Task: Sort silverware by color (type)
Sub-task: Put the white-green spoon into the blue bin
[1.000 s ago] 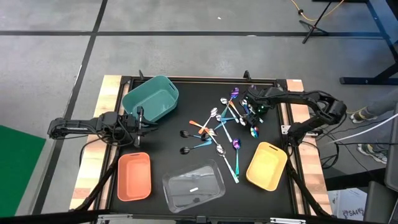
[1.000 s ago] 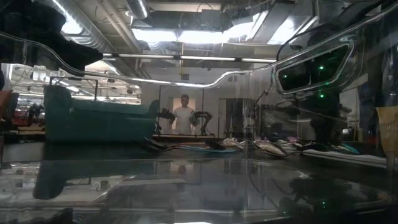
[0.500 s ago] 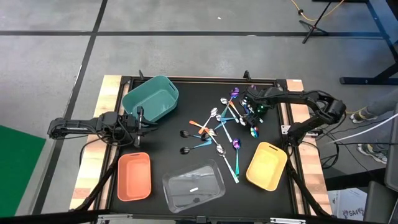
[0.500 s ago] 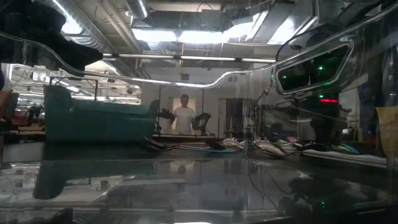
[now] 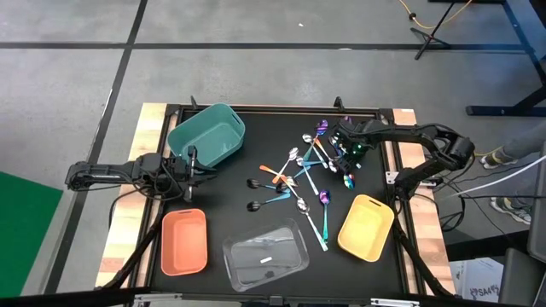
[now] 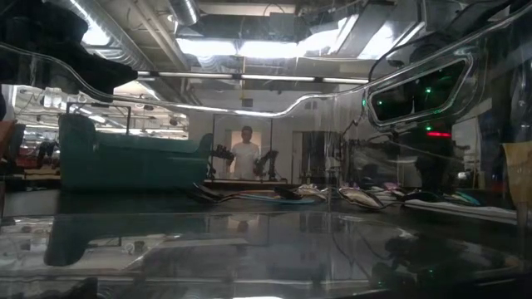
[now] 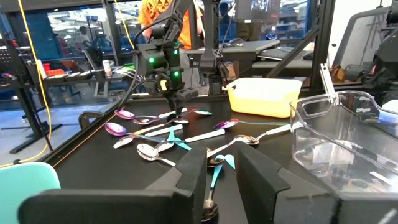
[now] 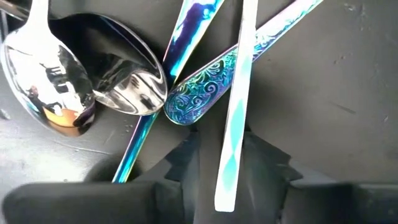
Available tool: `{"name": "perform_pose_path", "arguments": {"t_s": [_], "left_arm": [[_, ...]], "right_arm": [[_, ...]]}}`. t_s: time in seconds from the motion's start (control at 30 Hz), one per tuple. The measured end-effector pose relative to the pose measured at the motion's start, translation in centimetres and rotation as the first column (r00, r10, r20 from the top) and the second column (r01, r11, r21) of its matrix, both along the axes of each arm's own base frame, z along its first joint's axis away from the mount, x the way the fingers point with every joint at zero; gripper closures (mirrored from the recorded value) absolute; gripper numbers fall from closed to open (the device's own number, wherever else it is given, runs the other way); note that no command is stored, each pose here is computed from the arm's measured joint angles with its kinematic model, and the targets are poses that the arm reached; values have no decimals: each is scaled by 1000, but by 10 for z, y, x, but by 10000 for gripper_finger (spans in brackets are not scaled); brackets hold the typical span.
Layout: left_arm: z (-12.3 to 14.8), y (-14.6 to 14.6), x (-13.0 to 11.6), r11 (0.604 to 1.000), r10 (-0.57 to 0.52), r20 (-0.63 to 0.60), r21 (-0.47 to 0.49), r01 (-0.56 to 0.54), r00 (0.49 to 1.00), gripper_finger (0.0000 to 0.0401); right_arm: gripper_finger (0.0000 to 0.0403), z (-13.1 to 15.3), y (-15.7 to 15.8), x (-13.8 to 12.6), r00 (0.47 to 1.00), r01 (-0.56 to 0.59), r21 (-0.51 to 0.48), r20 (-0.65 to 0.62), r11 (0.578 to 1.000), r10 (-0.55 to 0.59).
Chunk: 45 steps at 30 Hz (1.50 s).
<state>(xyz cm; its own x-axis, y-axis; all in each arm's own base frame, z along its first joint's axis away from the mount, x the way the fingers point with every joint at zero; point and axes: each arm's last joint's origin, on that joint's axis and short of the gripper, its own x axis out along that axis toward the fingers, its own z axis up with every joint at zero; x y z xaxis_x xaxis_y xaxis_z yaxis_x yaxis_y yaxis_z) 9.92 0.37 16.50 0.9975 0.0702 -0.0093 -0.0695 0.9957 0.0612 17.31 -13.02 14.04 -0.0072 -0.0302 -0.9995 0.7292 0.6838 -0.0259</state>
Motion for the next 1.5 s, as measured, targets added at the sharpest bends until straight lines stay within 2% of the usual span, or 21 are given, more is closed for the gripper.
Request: {"name": "perform_pose_path", "arguments": {"t_s": [0.4,0.63,1.27,1.4,1.5], "left_arm": [[0,0,0,1000,0,0,1,0,1000,325],[0,0,0,1000,0,0,1,0,1000,325],[0,0,0,1000,0,0,2,0,1000,325],[0,0,0,1000,0,0,2,0,1000,325],[0,0,0,1000,1,0,2,-1,1000,325]], "right_arm": [[348,0,0,0,1000,1,-1,0,1000,-1],[395,0,0,0,1000,1,-4,-3,1000,-1],[400,3,1,-2,1000,-5,-9,1,1000,5],[401,13,2,-5,1000,-6,-27,-21,1000,6],[401,25,-1,-3,999,-7,-78,-46,997,3]]}}
